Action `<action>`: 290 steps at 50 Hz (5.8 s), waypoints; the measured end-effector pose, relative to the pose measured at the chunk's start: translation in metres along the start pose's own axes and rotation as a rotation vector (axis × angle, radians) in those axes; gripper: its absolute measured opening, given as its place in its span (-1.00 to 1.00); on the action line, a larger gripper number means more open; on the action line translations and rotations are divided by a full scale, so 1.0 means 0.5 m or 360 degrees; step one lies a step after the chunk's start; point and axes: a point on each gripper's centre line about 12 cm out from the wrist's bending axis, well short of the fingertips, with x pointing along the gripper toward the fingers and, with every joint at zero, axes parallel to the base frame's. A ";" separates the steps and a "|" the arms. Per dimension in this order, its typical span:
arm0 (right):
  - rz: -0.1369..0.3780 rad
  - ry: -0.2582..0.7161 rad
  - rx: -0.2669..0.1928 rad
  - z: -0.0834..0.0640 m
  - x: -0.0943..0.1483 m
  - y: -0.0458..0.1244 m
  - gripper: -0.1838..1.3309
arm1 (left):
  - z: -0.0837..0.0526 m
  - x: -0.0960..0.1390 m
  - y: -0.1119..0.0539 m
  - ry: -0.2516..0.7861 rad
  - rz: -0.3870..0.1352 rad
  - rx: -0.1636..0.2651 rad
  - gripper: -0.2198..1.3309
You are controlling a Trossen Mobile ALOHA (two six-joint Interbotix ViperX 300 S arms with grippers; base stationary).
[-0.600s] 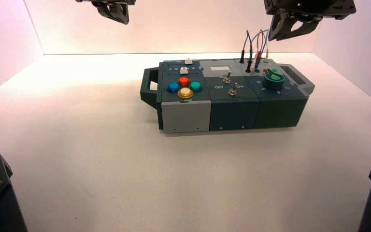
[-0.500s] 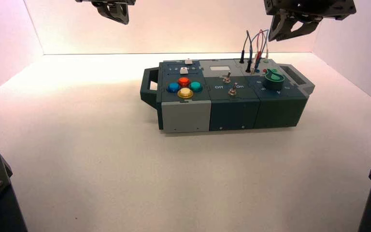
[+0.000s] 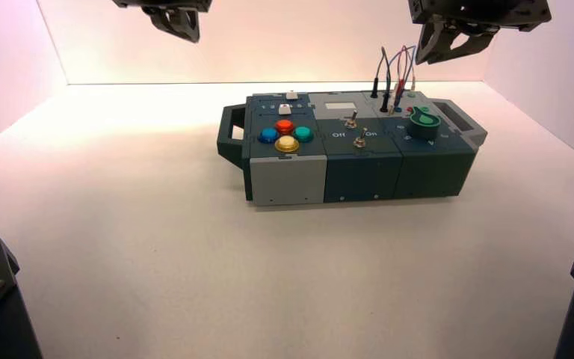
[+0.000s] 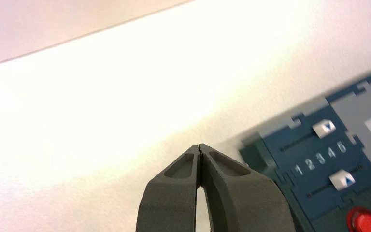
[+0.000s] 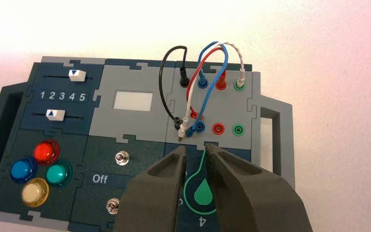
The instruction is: Move the bottom slider to position 5.
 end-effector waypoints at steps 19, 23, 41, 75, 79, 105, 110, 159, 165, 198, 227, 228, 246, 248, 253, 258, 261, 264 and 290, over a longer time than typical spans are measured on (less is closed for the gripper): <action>0.0010 -0.0080 0.0005 0.013 -0.026 -0.001 -0.10 | -0.014 0.018 -0.070 0.0086 -0.0104 0.0069 -0.93; 0.0011 -0.0090 0.0008 0.013 -0.030 -0.002 -0.10 | -0.018 0.019 -0.084 0.0103 -0.0125 0.0080 -0.93; 0.0000 -0.0056 0.0003 0.002 -0.016 -0.006 -0.10 | -0.023 0.018 -0.125 0.0121 -0.0178 0.0078 -0.93; -0.0014 -0.0001 0.0005 -0.022 0.018 -0.018 -0.10 | -0.060 0.036 -0.208 0.0235 -0.0270 0.0098 -0.93; -0.0019 -0.0009 0.0012 -0.021 0.015 -0.022 -0.10 | -0.067 0.043 -0.211 0.0256 -0.0271 0.0092 -0.93; -0.0030 -0.0270 0.0060 0.021 -0.077 -0.038 -0.10 | -0.079 0.073 -0.233 0.0309 -0.0287 0.0122 -0.93; -0.0032 -0.0280 0.0064 0.021 -0.081 -0.040 -0.10 | -0.079 0.078 -0.247 0.0316 -0.0301 0.0138 -0.93; -0.0059 -0.0277 0.0041 0.015 -0.082 -0.049 -0.10 | -0.083 0.108 -0.262 0.0360 -0.0308 0.0142 -0.93; -0.0070 -0.0278 0.0049 0.015 -0.082 -0.054 -0.10 | -0.084 0.110 -0.262 0.0362 -0.0307 0.0144 -0.93; -0.0107 -0.0268 0.0080 0.014 -0.082 -0.069 -0.10 | -0.051 0.152 -0.276 0.0341 -0.0314 0.0146 -0.92; -0.0108 -0.0268 0.0082 0.013 -0.082 -0.070 -0.10 | -0.033 0.131 -0.268 0.0302 -0.0309 0.0160 -0.93; -0.0110 -0.0266 0.0080 0.013 -0.082 -0.070 -0.10 | -0.032 0.130 -0.264 0.0299 -0.0305 0.0154 -0.93; -0.0114 -0.0254 0.0080 0.011 -0.082 -0.070 -0.10 | -0.042 0.114 -0.194 0.0312 -0.0234 0.0073 -0.93; -0.0116 -0.0254 0.0085 0.011 -0.082 -0.071 -0.10 | -0.038 0.112 -0.189 0.0302 -0.0229 0.0069 -0.93; -0.0115 -0.0254 0.0081 0.011 -0.082 -0.070 -0.10 | -0.031 0.104 -0.188 0.0284 -0.0232 0.0082 -0.93; -0.0116 -0.0252 0.0078 0.011 -0.082 -0.071 -0.09 | -0.020 0.092 -0.191 0.0249 -0.0238 0.0102 -0.93; -0.0121 -0.0243 0.0081 0.010 -0.081 -0.072 -0.09 | -0.014 0.088 -0.191 0.0234 -0.0239 0.0107 -0.93; -0.0121 -0.0236 0.0082 0.009 -0.081 -0.071 -0.09 | -0.006 0.085 -0.190 0.0217 -0.0239 0.0107 -0.93; -0.0143 -0.0199 0.0074 0.004 -0.084 -0.074 -0.09 | 0.060 0.041 -0.188 0.0051 -0.0242 0.0128 -0.93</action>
